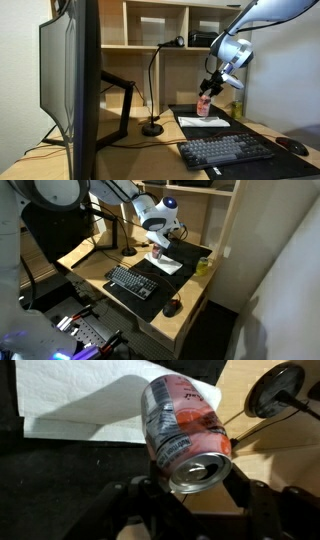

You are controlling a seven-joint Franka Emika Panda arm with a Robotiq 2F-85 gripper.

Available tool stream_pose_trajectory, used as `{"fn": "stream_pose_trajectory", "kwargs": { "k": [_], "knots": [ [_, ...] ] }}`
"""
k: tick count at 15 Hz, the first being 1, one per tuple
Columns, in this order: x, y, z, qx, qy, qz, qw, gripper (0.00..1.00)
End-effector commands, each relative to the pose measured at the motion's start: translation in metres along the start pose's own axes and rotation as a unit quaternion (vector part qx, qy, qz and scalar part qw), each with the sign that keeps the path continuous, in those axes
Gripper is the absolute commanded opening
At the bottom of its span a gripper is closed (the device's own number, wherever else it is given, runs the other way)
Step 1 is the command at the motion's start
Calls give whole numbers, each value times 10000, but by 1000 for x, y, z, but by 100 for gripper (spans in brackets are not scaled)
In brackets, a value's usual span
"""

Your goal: Place the soda cans on the paper

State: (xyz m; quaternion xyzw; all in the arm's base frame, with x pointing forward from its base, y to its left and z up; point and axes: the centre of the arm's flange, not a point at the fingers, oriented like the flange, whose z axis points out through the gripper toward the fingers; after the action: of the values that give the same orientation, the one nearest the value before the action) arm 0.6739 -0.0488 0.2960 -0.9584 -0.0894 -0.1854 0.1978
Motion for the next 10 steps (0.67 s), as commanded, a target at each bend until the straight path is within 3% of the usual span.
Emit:
{"fn": "stream_pose_trajectory", "kwargs": {
  "k": [1,5,6,7,8,10],
  "knots": [
    [3,1,-4,156,-140,-206,9996,42],
    [9,2,-6,-42,225,-293,9993,42],
    [6,0,-8,56,-44,-124,9999,42],
    [20,-15,51,259,-292,-154,9991,42],
    [6,-4,1,83,-43,-166,9998,67],
    [3,-17,31,225,-226,-151,9994,67]
  ]
}}
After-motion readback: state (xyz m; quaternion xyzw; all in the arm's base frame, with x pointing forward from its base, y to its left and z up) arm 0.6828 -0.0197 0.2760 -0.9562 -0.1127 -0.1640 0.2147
